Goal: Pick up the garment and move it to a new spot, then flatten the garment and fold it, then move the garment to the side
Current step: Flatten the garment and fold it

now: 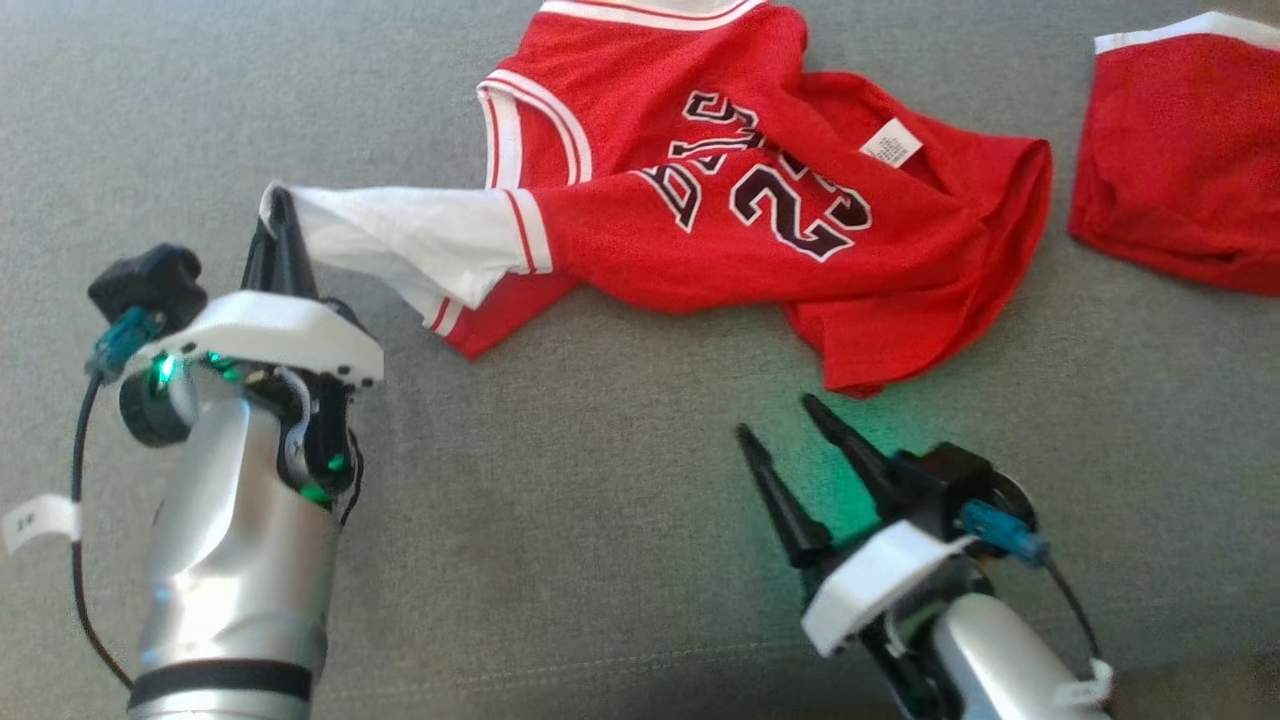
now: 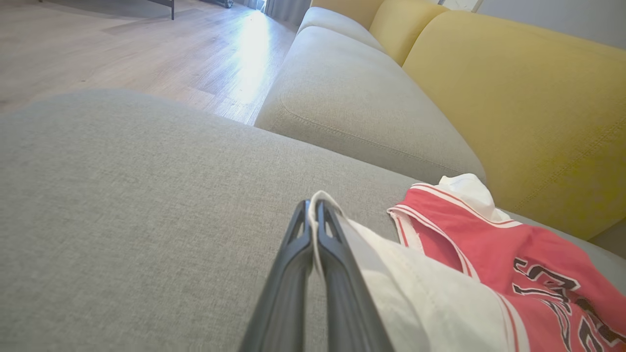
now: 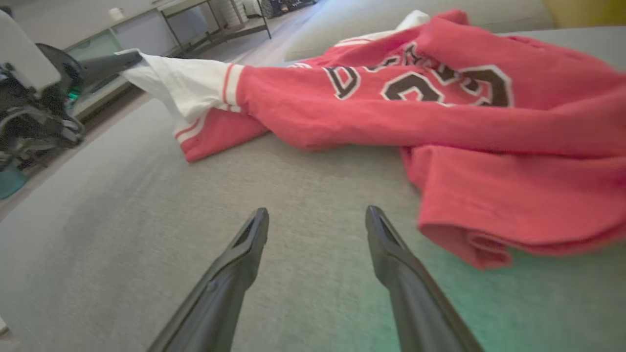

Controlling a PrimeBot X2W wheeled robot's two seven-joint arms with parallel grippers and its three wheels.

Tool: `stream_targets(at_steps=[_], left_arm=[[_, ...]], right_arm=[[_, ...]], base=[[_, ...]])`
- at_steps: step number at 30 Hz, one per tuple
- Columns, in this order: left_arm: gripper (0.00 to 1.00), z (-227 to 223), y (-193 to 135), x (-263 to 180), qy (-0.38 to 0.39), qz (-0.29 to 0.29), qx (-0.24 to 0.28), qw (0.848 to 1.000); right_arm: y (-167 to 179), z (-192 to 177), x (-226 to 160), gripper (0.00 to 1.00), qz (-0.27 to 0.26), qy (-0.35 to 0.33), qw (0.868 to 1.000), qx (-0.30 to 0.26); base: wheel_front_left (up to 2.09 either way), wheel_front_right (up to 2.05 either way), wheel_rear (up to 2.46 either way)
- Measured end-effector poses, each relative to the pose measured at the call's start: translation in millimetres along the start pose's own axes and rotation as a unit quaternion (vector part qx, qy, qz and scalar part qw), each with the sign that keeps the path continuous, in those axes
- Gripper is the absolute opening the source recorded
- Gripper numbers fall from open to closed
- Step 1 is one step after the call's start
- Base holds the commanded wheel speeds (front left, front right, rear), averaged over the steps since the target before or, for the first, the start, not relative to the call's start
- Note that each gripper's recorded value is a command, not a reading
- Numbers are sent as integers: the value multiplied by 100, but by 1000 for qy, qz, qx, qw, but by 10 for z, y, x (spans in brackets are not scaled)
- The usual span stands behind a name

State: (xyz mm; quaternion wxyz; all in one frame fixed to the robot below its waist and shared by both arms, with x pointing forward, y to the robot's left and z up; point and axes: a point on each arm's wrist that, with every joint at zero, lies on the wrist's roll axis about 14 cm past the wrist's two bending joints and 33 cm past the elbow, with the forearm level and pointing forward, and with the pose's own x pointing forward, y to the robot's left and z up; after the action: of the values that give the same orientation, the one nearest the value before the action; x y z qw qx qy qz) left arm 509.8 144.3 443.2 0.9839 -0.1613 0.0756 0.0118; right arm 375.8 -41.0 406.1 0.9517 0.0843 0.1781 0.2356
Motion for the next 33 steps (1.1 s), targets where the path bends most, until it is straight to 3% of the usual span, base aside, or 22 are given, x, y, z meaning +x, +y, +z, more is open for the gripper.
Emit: stream_targets(at_steps=[10, 33], left_arm=[[0, -24, -111, -38, 1, -11, -2, 1000], [0, -174, 4, -37, 17, -2, 5, 1000]], right_arm=[[-675, -224, -392, 100, -118, 24, 993, -8], [-727, -235, -16, 100, -99, 15, 995, -13]], base=[[0, 0, 0], [0, 0, 0]])
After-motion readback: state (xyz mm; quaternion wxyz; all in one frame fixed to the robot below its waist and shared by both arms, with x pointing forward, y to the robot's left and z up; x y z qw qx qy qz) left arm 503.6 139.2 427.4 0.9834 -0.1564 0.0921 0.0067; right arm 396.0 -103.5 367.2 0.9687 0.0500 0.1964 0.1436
